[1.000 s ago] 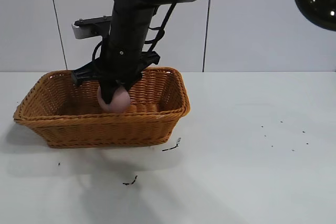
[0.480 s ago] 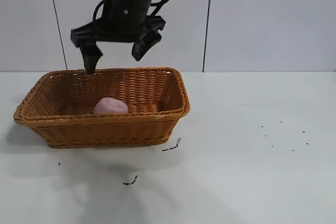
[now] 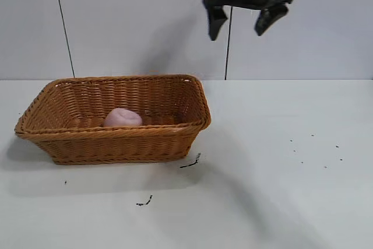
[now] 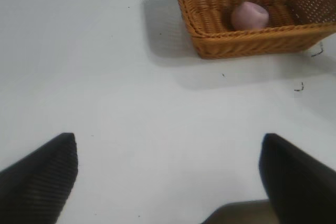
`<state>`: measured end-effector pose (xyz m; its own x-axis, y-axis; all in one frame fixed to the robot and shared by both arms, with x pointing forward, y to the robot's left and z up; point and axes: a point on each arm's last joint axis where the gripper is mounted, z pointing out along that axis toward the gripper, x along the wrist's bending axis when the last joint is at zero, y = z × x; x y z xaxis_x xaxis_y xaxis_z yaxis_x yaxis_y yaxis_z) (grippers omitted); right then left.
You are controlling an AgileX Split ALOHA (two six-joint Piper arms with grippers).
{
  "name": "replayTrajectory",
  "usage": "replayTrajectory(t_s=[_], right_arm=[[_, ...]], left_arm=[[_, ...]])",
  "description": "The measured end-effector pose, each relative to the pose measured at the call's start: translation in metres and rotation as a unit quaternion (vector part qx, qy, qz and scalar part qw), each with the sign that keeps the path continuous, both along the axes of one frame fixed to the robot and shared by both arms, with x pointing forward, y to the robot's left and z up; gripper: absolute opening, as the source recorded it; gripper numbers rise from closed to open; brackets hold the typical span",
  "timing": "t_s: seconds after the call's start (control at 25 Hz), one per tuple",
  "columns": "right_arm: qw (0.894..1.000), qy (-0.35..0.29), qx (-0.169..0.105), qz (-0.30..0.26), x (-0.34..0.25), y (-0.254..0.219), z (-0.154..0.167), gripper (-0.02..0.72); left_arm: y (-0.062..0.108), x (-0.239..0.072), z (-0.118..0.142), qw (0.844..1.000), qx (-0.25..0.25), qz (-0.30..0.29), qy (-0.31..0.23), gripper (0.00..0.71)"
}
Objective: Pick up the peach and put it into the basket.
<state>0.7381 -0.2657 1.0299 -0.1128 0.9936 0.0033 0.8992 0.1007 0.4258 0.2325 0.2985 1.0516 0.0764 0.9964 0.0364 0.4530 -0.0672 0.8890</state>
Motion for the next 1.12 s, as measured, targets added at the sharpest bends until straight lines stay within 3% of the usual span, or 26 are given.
replayTrajectory(t_s=[0.32,0.6,0.84,1.12], right_arm=[[0.999,0.031,0.008,0.000,-0.009,-0.004,0.006,0.689],[1.000,-0.002,0.006,0.001,-0.049,-0.006,0.063,0.689],[1.000,-0.010,0.000,0.001,-0.130,-0.012,0.107,0.689],[0.999,-0.032,0.000,-0.001,-0.271,-0.019,0.126,0.689]], left_arm=[[0.000,0.000,0.000,1.000,0.000,0.000,0.000,0.692],[0.000,0.000,0.000,1.000,0.000,0.000,0.000,0.692],[0.000,0.000,0.000,1.000,0.000,0.000,0.000,0.692],[0.000,0.000,0.000,1.000,0.000,0.000,0.000,0.692]])
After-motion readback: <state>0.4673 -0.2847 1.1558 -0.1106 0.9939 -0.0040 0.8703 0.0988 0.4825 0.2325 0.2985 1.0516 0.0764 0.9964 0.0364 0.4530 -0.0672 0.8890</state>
